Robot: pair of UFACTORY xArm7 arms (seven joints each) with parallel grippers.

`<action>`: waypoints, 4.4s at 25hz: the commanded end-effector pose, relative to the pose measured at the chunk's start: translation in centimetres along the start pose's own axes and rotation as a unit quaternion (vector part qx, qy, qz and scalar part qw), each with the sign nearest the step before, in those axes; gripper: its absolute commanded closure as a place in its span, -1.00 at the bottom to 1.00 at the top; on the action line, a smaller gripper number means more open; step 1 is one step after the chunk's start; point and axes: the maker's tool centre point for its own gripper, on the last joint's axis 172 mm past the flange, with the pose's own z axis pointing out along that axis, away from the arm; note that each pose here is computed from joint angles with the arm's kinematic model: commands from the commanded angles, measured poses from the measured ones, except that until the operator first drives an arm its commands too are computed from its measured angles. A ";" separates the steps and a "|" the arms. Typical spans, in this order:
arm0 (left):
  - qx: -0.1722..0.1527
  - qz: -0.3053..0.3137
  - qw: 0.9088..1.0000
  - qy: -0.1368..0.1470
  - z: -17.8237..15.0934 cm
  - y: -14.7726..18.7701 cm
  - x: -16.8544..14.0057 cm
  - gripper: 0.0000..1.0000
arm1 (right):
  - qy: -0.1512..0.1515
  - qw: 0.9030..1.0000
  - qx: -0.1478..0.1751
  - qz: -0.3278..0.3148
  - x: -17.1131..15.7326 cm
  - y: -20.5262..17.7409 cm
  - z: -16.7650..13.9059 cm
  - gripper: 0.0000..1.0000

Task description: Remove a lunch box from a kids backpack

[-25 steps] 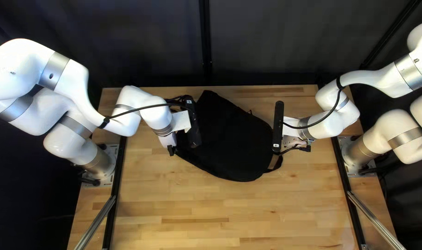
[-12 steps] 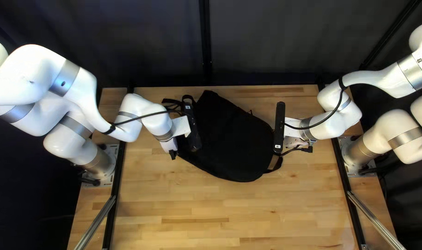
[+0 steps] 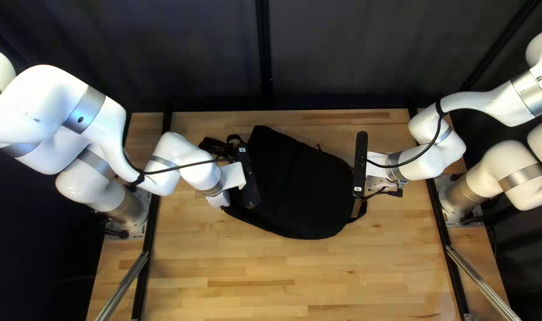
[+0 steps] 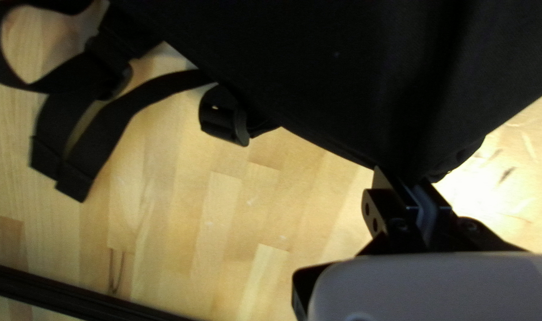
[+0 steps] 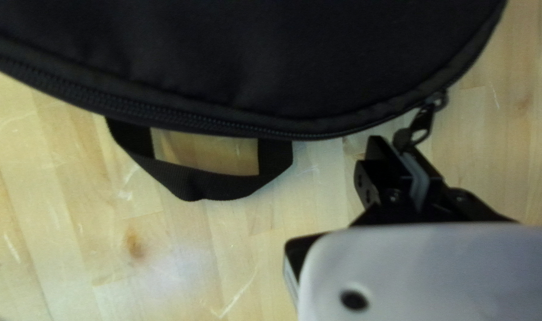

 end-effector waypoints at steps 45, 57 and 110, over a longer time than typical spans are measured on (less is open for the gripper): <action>0.009 0.027 0.999 0.026 -14.3 -7.5 13.2 -1.00 | -0.043 0.998 -0.027 0.030 2.1 7.8 -0.7 1.00; -0.034 -0.025 0.997 0.064 -8.1 -9.9 19.4 -1.00 | -0.030 0.999 -0.028 0.021 1.8 6.3 -1.1 1.00; -0.205 -0.146 0.968 -0.012 1.5 -9.4 26.3 1.00 | -0.010 1.000 -0.025 0.015 1.4 4.1 0.2 1.00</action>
